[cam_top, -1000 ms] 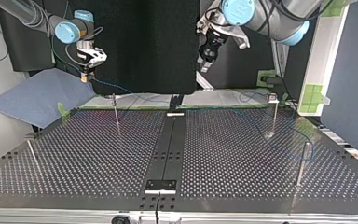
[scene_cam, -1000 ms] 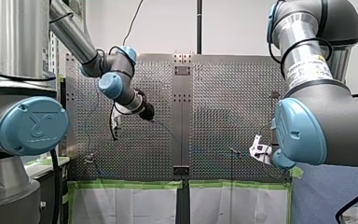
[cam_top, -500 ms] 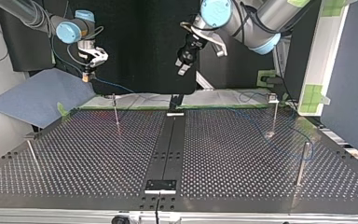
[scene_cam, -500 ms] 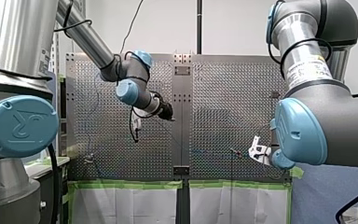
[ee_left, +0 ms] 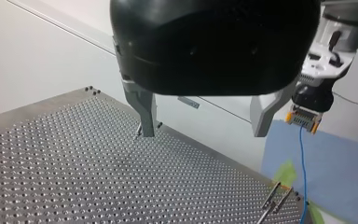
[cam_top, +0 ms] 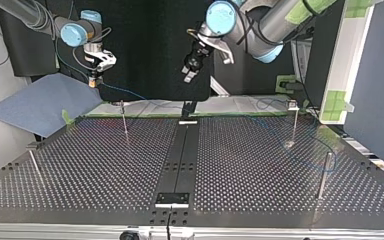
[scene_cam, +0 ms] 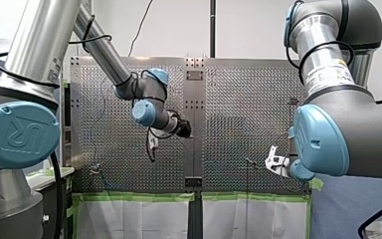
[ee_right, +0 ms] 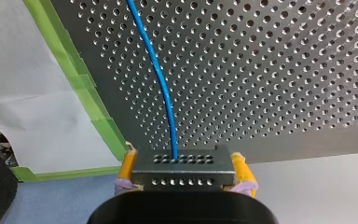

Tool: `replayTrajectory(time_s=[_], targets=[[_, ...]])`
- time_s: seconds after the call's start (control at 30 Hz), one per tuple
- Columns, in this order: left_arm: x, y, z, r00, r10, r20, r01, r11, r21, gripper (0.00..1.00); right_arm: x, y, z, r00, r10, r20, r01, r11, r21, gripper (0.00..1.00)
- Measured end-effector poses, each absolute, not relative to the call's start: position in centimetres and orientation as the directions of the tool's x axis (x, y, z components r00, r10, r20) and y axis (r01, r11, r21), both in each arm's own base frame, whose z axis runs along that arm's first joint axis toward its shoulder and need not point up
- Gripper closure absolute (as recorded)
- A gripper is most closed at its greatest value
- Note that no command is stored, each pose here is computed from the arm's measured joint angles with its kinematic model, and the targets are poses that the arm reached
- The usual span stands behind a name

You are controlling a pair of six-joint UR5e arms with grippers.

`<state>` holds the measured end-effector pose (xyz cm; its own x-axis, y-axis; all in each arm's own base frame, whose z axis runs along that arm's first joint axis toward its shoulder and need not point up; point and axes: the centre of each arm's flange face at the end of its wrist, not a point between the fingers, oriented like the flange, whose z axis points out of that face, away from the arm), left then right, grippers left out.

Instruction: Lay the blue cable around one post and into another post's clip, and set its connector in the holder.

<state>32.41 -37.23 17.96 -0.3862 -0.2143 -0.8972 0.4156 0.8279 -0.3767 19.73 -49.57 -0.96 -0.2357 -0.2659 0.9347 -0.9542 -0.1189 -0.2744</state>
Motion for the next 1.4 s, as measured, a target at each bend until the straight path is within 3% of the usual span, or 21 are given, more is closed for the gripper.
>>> replayTrajectory(time_s=[0.67, 1.0, 1.4], targets=[[37.1, -39.9, 13.1, -0.321, -0.265, -0.909, 0.425, 0.817, -0.388, 0.00, 19.8, -49.6, -1.0, -0.232, -0.262, 0.937, -0.955, -0.122, -0.271, 1.00], [39.3, -42.7, 11.6, -0.235, -0.241, -0.942, 0.481, 0.813, -0.328, 0.00, 19.8, -49.6, -1.0, -0.233, -0.257, 0.938, -0.955, -0.122, -0.271, 1.00], [39.2, -43.8, 7.5, -0.172, -0.164, -0.971, 0.518, 0.824, -0.231, 0.00, 19.8, -49.7, -0.9, -0.233, -0.251, 0.940, -0.955, -0.125, -0.270, 1.00]])
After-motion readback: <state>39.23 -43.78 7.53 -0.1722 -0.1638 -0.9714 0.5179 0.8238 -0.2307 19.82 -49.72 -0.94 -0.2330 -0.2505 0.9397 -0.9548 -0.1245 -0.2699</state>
